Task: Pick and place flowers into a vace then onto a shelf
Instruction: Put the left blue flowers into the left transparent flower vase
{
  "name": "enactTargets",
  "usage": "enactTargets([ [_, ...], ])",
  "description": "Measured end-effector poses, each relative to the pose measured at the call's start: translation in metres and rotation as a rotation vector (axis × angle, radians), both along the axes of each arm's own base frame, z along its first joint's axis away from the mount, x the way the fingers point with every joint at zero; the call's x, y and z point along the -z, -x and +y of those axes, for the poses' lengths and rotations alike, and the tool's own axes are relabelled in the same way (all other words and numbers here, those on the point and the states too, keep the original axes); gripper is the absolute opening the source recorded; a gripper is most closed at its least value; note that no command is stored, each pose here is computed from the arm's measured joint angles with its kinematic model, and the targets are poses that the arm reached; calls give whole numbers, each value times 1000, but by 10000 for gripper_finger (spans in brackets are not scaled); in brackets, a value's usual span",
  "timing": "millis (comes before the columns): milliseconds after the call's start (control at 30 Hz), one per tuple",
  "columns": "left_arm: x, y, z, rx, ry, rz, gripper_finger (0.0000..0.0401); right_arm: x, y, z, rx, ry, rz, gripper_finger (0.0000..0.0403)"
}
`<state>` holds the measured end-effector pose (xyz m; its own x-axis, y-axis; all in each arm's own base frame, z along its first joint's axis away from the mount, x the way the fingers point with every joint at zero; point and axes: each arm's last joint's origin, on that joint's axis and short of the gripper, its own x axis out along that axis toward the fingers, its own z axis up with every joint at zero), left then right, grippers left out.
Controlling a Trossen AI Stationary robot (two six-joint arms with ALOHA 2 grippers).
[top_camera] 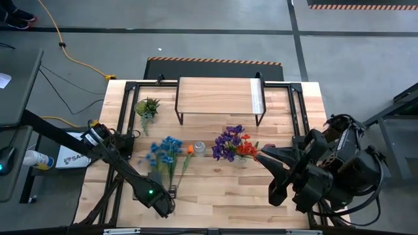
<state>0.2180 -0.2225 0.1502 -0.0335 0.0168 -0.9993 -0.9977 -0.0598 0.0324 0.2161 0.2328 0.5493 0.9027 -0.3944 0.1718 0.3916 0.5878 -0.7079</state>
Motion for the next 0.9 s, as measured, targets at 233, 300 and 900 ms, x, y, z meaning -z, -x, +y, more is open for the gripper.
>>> enactTargets([
  [233,-39,0,-4,13,-81,56,36,0,0,0,1,4,2,83],
  [300,-52,-3,-8,16,-76,45,36,0,0,0,1,4,2,83],
  [900,-143,-5,-12,93,-361,-245,36,0,0,0,6,0,4,83],
])
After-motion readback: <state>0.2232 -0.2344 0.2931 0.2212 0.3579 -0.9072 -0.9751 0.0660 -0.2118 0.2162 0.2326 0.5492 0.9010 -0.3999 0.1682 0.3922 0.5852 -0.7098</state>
